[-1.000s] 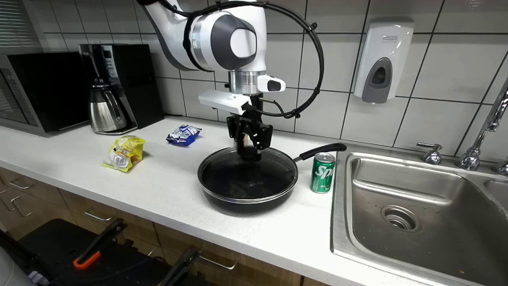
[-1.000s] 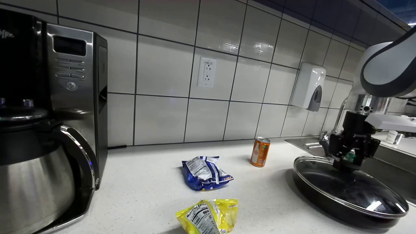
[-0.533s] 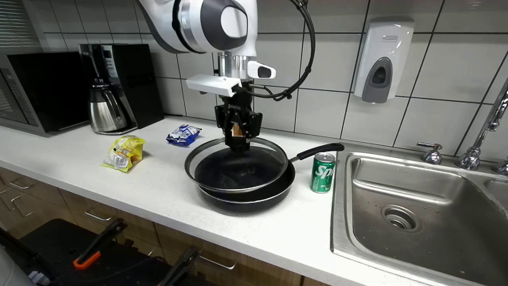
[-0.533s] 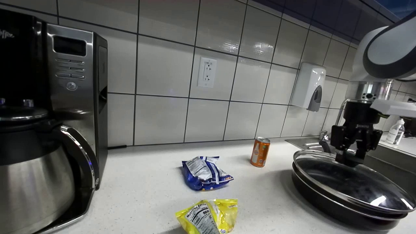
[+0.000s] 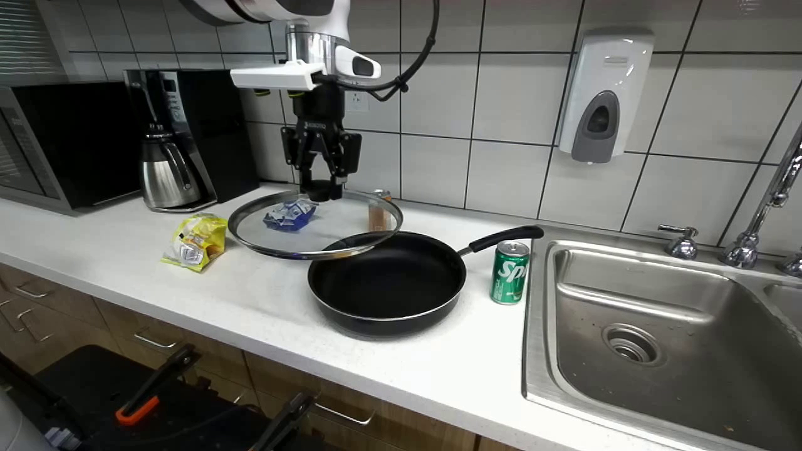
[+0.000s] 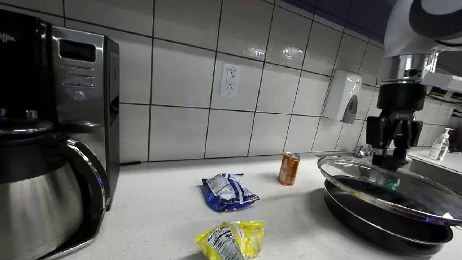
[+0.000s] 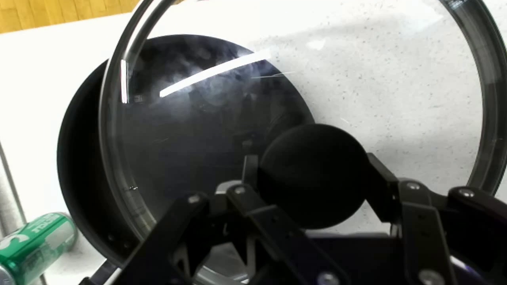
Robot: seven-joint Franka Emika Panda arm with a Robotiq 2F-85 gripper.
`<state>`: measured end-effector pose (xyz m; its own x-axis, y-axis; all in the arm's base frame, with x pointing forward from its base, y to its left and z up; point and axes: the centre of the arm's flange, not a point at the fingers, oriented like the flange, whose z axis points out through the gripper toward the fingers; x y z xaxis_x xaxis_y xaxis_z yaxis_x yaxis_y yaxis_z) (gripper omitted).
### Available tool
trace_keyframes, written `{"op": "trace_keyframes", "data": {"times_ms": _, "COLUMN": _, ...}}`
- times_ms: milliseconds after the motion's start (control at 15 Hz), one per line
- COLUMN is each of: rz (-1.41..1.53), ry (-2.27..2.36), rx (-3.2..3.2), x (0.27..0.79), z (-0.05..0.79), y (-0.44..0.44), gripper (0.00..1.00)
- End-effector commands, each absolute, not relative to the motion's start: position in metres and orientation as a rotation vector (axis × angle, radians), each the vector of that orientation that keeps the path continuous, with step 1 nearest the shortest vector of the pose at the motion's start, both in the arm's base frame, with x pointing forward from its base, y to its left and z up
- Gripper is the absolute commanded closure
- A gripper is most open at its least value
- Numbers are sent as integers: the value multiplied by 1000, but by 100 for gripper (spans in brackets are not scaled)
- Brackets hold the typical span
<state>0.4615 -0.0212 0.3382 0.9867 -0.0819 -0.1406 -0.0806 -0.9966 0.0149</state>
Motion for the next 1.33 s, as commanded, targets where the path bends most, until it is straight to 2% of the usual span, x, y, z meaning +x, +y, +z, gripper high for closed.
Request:
{"op": "trace_keyframes", "data": {"times_ms": 0, "rz": -214, "ry": -32, "rx": 3161, "x": 475, "z": 358, "y": 8, "gripper": 61}}
{"op": "trace_keyframes", "data": {"times_ms": 667, "rz": -258, "ry": 245, "rx": 3228, "x": 498, "z": 338, "y": 103, "gripper": 61}}
{"op": "trace_keyframes", "data": {"times_ms": 1267, "rz": -323, "ry": 460, "rx": 3209, "x": 507, "z": 297, "y": 141, "gripper": 61}}
